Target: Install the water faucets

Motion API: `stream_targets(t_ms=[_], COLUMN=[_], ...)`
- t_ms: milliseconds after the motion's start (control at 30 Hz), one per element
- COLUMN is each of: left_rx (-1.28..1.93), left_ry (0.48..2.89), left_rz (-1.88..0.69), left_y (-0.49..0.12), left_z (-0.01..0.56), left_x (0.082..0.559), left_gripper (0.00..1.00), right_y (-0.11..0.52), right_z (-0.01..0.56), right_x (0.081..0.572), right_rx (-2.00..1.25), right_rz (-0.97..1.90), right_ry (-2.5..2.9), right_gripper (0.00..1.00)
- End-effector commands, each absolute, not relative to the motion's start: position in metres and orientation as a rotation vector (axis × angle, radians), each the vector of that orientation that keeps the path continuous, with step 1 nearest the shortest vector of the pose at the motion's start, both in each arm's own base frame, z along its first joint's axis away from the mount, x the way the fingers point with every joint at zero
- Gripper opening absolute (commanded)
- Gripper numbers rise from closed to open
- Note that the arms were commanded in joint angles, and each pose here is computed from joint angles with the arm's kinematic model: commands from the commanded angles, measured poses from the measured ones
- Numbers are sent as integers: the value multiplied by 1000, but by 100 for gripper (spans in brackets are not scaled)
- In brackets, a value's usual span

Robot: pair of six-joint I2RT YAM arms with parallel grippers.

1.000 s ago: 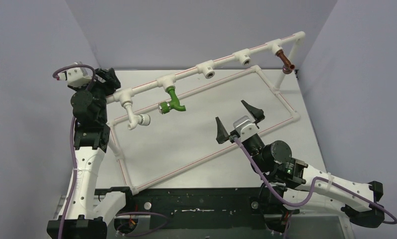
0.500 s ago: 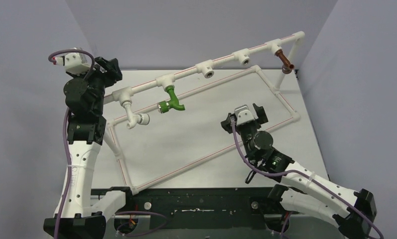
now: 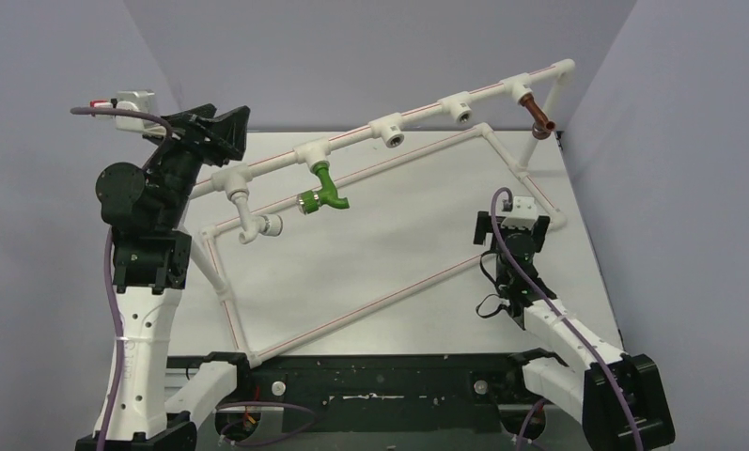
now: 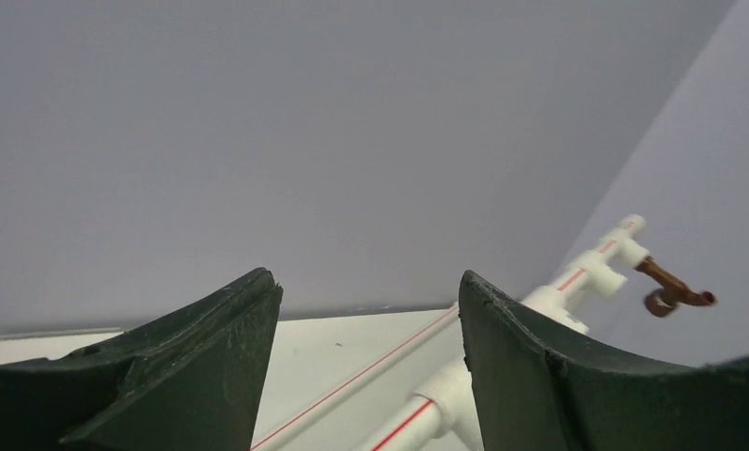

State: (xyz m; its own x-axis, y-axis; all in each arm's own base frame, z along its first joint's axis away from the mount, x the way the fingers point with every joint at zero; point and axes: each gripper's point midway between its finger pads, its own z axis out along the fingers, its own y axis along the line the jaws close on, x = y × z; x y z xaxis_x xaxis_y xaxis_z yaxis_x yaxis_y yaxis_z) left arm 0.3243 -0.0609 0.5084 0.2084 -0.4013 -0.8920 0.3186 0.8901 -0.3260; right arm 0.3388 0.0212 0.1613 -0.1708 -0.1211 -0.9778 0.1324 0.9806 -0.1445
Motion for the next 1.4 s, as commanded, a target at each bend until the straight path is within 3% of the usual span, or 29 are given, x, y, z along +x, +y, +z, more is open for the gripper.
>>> stream_targets(t_ms=[0,500,867,1367], left_rx=[113,421,573,642], left_ry=[1137,1065,996,1061], left_rz=[-679,-922,-988,-1032], left_y=[-103,-165,-165,-168], left_z=[561,562,546,505], left_x=[269,163,100,85], left_gripper=[67,68,69,69], right_y=[2,-32,-25,-27], right_z=[156,103,82,74], right_x=[349,361,371,382], right_rx=[188,161,78,88], right_rz=[-127,-237,-235,-202], right_ry=[1642,1619,1666,1720], right_gripper=[100,100,100,100])
